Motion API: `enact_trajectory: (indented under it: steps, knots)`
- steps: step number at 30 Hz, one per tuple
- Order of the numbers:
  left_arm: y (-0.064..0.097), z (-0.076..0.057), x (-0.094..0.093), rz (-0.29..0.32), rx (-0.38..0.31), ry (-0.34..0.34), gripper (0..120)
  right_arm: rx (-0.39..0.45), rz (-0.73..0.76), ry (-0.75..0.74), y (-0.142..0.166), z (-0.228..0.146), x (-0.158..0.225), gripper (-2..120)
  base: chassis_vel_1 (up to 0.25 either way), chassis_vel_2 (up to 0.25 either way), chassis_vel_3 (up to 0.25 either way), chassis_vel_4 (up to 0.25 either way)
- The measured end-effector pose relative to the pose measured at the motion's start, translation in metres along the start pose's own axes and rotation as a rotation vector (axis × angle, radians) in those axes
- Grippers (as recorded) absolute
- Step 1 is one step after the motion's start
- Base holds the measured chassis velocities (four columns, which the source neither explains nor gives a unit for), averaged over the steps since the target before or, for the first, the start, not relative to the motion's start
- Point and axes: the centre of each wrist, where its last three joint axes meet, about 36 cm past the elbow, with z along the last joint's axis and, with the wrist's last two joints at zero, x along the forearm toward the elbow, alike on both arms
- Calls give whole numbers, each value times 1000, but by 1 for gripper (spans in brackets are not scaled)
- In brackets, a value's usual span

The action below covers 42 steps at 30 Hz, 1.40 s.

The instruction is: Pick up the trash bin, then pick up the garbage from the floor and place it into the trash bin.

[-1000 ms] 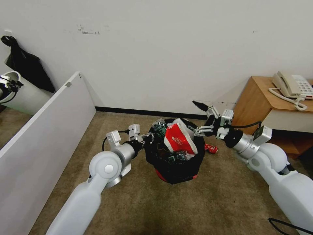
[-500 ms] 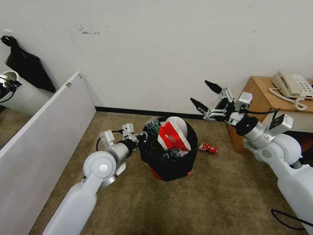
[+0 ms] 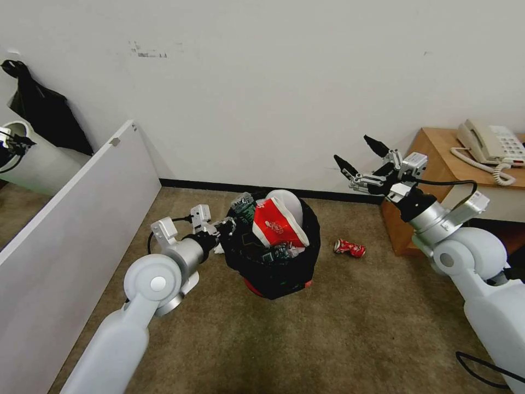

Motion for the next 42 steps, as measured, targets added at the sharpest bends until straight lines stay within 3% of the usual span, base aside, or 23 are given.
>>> enact_trajectory:
  steps: [10, 26, 42]
  knots:
    - [-2, -2, 7, -1, -3, -18, 4, -12, 96, 82, 5, 11, 2, 100, 0, 0, 0, 0]
    - [-2, -1, 7, -8, -9, -33, 4, -72, 404, 332, 34, 15, 5, 100, 0, 0, 0, 0]
    - [-3, -2, 5, -7, -14, -33, 4, 26, 417, 418, 32, 41, 24, 100, 0, 0, 0, 0]
